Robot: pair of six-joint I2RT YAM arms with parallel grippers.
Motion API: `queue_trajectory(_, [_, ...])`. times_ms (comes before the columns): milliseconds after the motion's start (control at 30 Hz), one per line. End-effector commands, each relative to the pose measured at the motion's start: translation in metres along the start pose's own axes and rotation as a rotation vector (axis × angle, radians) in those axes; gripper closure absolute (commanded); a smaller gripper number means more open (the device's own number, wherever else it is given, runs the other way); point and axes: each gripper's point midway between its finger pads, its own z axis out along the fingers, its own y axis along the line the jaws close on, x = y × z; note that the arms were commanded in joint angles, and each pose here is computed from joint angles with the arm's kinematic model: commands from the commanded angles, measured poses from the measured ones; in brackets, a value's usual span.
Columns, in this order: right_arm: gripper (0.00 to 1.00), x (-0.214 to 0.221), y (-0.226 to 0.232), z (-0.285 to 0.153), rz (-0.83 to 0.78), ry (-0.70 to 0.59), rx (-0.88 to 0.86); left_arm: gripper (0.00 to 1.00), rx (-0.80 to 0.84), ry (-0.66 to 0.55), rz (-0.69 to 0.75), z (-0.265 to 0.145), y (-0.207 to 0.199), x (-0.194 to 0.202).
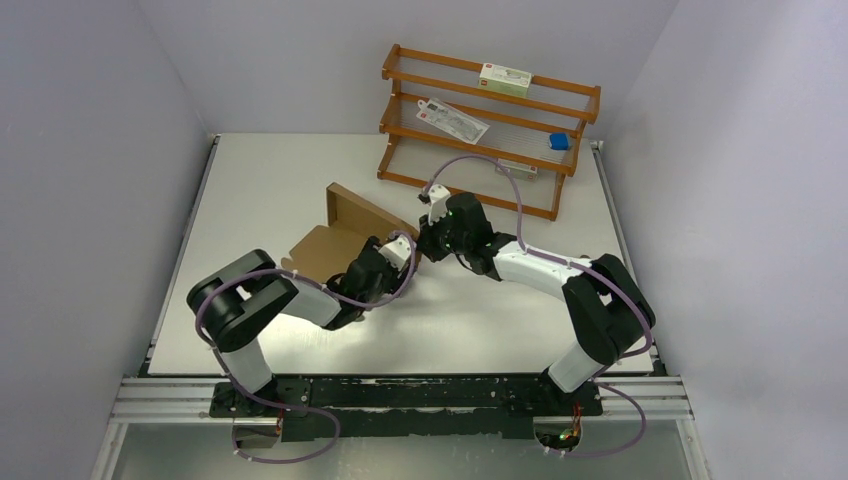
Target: Fold the paper box
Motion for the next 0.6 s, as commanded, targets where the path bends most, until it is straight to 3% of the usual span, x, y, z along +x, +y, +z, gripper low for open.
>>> queue_trajectory(0, [1.00,-0.013,0.008,0.001,-0.025,-0.024,-0.036,0.21,-0.075,-0.055,-0.028,0.009,0.008,-0.014])
queue_trajectory(100, [1.00,-0.010,0.009,0.001,-0.027,-0.015,-0.042,0.28,-0.140,-0.072,-0.096,0.009,0.018,-0.015])
queue_trajectory(300, [1.00,-0.004,0.010,0.001,-0.041,0.005,-0.053,0.28,-0.166,-0.093,-0.115,0.012,0.029,-0.017])
queue_trajectory(400, [1.00,-0.003,0.010,0.000,-0.049,0.008,-0.052,0.35,-0.120,-0.131,-0.298,0.012,0.024,-0.024])
queue_trajectory(567, [1.00,-0.004,0.011,-0.001,-0.054,0.006,-0.059,0.36,-0.103,-0.135,-0.378,0.014,0.035,-0.024])
